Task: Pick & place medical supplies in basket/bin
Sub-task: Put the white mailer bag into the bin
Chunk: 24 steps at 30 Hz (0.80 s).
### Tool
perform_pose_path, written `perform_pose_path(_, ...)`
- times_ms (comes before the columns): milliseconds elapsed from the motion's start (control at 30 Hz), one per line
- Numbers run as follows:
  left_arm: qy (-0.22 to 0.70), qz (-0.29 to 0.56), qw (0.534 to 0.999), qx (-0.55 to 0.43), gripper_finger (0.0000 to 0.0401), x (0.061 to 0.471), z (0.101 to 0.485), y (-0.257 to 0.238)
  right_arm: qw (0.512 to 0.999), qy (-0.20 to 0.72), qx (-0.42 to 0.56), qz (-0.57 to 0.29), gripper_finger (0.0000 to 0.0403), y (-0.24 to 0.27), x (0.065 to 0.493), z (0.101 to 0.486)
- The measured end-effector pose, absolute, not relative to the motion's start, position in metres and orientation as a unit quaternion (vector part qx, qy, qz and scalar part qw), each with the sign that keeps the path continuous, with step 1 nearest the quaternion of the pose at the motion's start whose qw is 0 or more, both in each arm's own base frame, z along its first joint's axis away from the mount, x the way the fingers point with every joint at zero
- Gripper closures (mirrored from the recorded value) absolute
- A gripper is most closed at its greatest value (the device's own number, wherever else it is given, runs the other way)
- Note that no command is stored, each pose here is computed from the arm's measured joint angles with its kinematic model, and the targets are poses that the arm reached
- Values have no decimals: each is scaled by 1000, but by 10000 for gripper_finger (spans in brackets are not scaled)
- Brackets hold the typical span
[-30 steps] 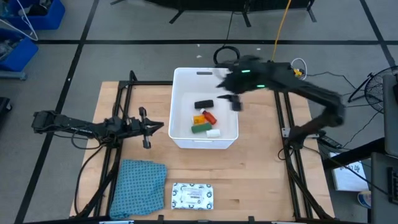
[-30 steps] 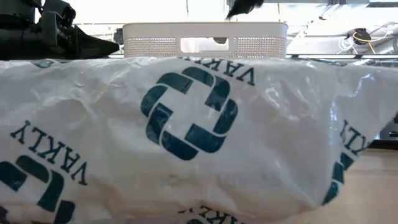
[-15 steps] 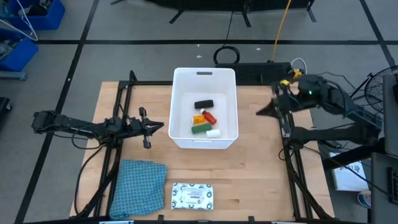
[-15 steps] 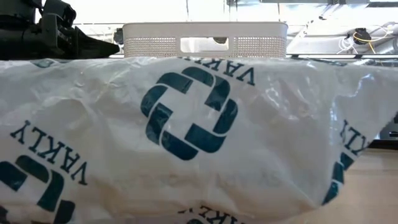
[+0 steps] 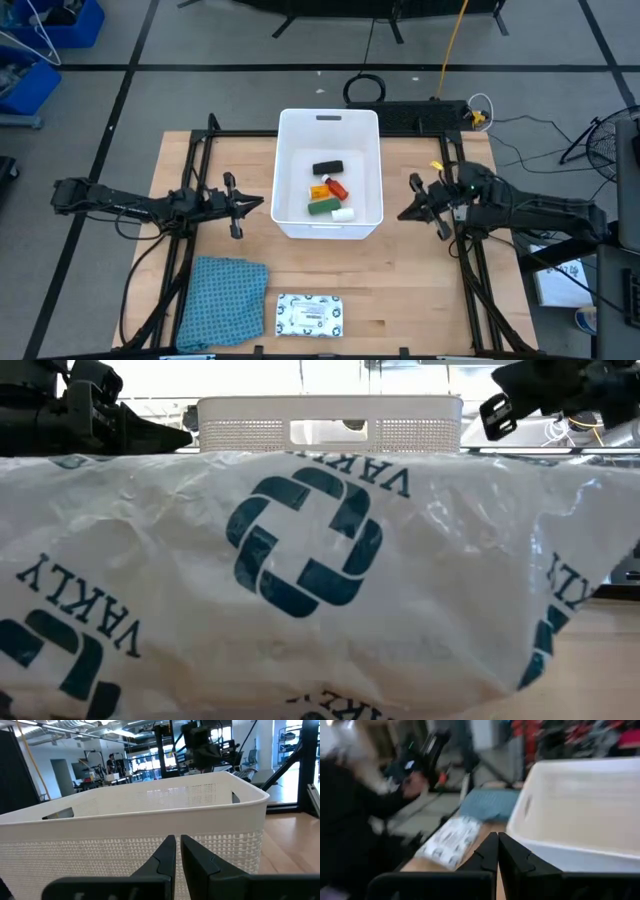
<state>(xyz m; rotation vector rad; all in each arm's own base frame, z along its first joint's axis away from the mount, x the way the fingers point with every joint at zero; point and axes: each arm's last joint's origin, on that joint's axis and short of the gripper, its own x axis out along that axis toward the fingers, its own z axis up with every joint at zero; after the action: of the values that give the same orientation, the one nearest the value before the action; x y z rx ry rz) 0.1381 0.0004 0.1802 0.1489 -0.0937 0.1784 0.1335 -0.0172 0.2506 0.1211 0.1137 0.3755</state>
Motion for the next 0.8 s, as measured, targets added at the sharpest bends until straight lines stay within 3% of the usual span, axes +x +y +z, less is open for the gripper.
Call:
perform_pose_path(167,-46,89,992,74,368,138,180,0,971,42,81,222,403,-5,135,239)
perform_pose_path(400,-46,93,992,73,368,138,180,1,970,-6,17,241,403,18,129,239)
perform_pose_path(800,-43,92,993,56,368,138,179,1,985,-3,-6,170,403,13,90,236)
